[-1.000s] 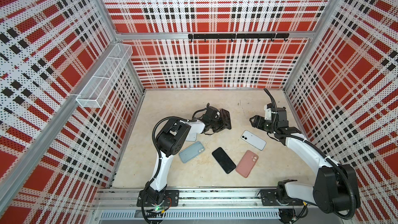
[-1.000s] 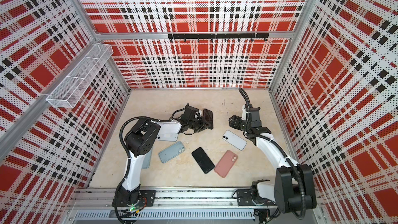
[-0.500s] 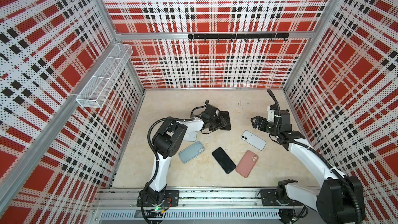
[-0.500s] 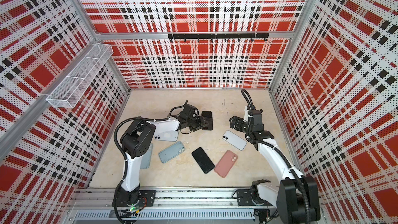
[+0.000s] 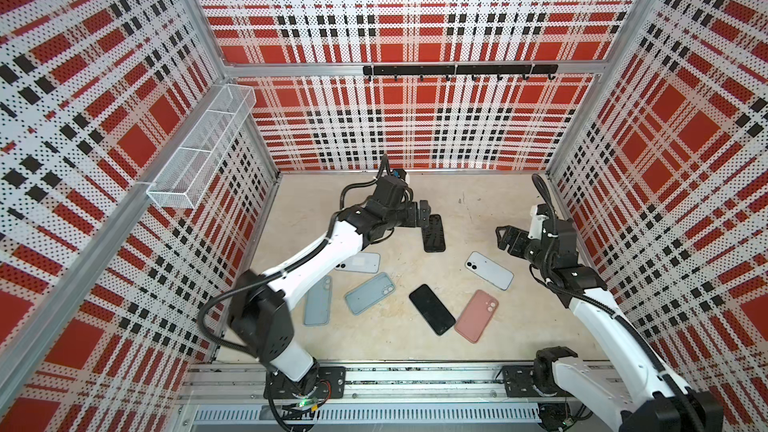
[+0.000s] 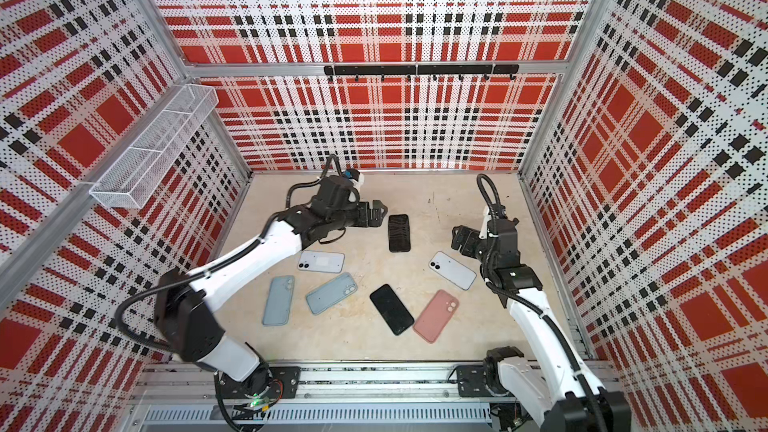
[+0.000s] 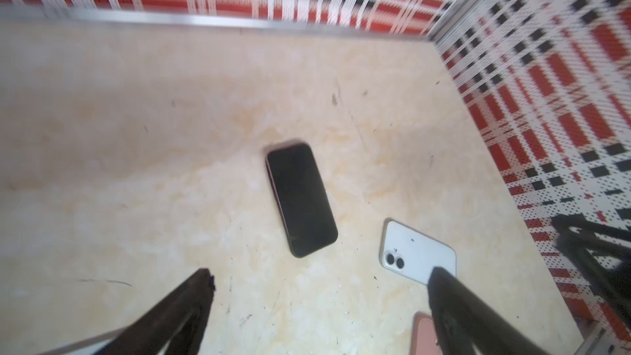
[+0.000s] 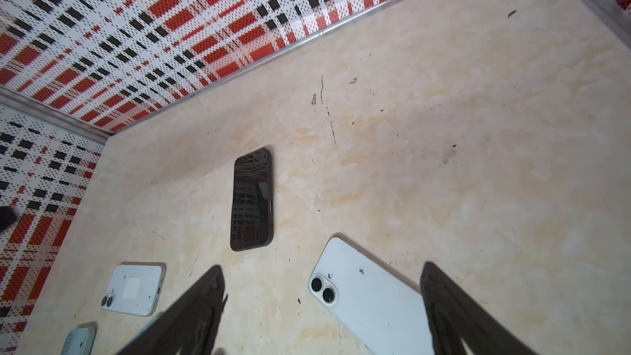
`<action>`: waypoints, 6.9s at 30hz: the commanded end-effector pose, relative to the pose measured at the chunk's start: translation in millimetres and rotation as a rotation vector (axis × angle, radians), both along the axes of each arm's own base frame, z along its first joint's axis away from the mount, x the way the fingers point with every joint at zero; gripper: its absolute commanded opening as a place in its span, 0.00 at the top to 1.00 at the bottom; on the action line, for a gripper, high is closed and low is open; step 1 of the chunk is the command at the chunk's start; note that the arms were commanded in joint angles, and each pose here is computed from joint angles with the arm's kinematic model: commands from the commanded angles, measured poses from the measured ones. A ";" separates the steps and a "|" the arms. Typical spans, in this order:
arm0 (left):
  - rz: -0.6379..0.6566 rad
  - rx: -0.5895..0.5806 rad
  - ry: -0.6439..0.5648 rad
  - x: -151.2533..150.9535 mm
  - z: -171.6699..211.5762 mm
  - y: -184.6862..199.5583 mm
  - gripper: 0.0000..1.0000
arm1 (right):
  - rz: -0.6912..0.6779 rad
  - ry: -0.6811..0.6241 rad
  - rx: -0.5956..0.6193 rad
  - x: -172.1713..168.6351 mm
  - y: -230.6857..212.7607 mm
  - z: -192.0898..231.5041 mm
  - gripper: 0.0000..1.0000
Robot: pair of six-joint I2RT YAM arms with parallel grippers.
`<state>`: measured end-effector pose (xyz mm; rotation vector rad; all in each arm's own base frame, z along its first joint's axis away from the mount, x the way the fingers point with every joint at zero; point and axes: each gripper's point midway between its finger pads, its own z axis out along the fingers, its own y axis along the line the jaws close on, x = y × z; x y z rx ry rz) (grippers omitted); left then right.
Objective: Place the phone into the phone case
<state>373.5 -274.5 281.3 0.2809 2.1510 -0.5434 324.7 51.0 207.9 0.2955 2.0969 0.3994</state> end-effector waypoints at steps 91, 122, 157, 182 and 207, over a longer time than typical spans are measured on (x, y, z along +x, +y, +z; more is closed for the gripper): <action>1.281 -0.407 0.931 -14.3 -218.9 167.4 0.01 | 0.690 0.309 -0.146 -62.3 235.6 -38.0 0.07; 1.402 -0.270 1.095 -30.5 -279.9 147.3 0.11 | 0.620 0.331 -0.154 -57.6 220.5 -54.1 0.07; 1.097 -0.465 1.077 2.4 -240.4 110.9 0.48 | 0.830 0.342 0.246 -12.8 316.1 -104.2 0.08; 1.053 -0.529 1.066 -5.0 -233.1 109.5 0.50 | 0.916 0.447 0.575 12.7 377.0 -174.5 0.31; 0.986 -0.549 1.026 -2.4 -201.8 101.0 0.38 | 0.900 0.310 0.521 23.7 374.3 -147.4 1.00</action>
